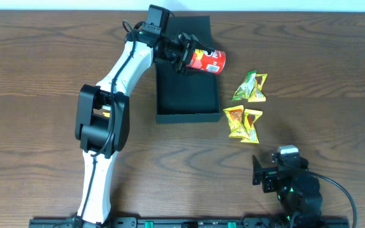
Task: Pack container
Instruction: 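Lower the red can into the black box and open the left gripper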
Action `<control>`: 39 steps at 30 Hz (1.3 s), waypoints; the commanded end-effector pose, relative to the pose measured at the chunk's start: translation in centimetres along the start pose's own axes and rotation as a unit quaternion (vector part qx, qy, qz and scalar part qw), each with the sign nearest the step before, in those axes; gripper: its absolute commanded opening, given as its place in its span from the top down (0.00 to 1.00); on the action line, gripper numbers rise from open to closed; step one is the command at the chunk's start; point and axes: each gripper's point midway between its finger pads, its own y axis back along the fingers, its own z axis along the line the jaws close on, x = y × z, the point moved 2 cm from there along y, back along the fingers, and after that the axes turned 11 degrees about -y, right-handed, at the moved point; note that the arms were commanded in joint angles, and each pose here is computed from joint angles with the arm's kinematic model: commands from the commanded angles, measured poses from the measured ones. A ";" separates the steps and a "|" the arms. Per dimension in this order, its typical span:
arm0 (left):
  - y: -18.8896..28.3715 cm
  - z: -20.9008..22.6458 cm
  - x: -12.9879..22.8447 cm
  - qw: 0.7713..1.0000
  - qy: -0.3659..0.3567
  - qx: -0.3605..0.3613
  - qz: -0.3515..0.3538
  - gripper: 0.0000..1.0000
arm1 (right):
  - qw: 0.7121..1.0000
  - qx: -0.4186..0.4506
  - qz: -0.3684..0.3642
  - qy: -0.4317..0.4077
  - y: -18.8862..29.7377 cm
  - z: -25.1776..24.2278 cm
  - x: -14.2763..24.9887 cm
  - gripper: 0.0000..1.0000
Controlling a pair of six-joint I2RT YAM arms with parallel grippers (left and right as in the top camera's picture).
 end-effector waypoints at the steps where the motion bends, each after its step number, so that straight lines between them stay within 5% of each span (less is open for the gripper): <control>1: 1.7 -1.8 1.0 0.999 -0.028 0.021 0.007 0.75 | 1.000 0.006 0.003 -0.007 -0.2 -0.3 0.4 0.01; 14: 3.7 -1.0 4.3 0.999 -0.051 0.002 0.017 0.80 | 1.000 0.006 0.003 -0.007 -0.2 -0.3 0.4 0.01; 39: 2.0 3.5 2.8 1.000 0.007 0.014 0.017 0.85 | 1.000 0.006 0.003 -0.007 -0.2 -0.3 0.4 0.01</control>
